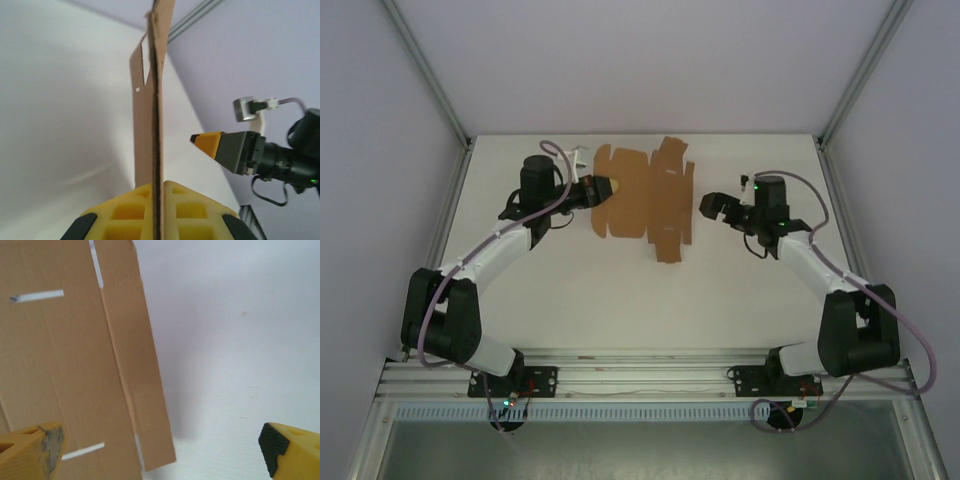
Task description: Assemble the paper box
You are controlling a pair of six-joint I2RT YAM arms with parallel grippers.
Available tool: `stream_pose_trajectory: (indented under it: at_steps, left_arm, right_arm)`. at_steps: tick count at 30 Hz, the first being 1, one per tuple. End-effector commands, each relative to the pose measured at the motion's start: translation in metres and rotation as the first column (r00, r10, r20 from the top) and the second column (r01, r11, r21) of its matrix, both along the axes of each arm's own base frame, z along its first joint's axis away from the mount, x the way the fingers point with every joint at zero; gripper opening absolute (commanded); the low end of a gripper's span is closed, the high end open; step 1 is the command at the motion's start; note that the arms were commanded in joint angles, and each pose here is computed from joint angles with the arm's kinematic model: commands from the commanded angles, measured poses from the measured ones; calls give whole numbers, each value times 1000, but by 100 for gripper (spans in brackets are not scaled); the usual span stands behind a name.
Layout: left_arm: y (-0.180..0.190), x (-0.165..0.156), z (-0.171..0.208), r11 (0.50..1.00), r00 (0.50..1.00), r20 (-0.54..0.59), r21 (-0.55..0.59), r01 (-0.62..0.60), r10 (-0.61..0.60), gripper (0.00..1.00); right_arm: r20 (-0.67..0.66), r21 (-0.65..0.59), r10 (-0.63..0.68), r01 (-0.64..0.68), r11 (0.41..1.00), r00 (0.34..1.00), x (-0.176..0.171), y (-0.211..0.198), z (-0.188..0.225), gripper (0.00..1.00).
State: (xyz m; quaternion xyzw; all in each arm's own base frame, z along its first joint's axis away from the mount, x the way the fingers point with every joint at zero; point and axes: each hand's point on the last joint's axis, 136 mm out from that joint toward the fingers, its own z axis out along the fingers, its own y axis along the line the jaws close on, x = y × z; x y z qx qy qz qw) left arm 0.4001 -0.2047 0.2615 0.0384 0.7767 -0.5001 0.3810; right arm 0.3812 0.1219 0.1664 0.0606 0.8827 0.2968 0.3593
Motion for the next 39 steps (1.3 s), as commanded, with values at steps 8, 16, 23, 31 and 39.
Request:
stream_pose_trajectory:
  at_steps: [8,16,23,31,39]
  left_arm:
    - [-15,-20,102,951,962,233,-240,196,-139,0]
    - [-13,-23,99,965,966,227,-201,170,-123,0]
    - [-8,-23,90,977,971,221,-172,126,-87,0]
    - [4,-15,67,996,986,169,-88,13,2,13]
    - [114,-12,-55,756,833,2,418,-504,554,100]
  right_arm:
    - [188,284,241,-288,915,952,-17,18,64,90]
    - [267,284,256,-329,901,929,-18,19,84,57]
    - [332,275,270,-367,889,904,-19,20,97,23]
    - [314,183,286,-353,917,905,-20,16,85,0]
    - [117,-135,377,-362,923,919,-28,22,15,0]
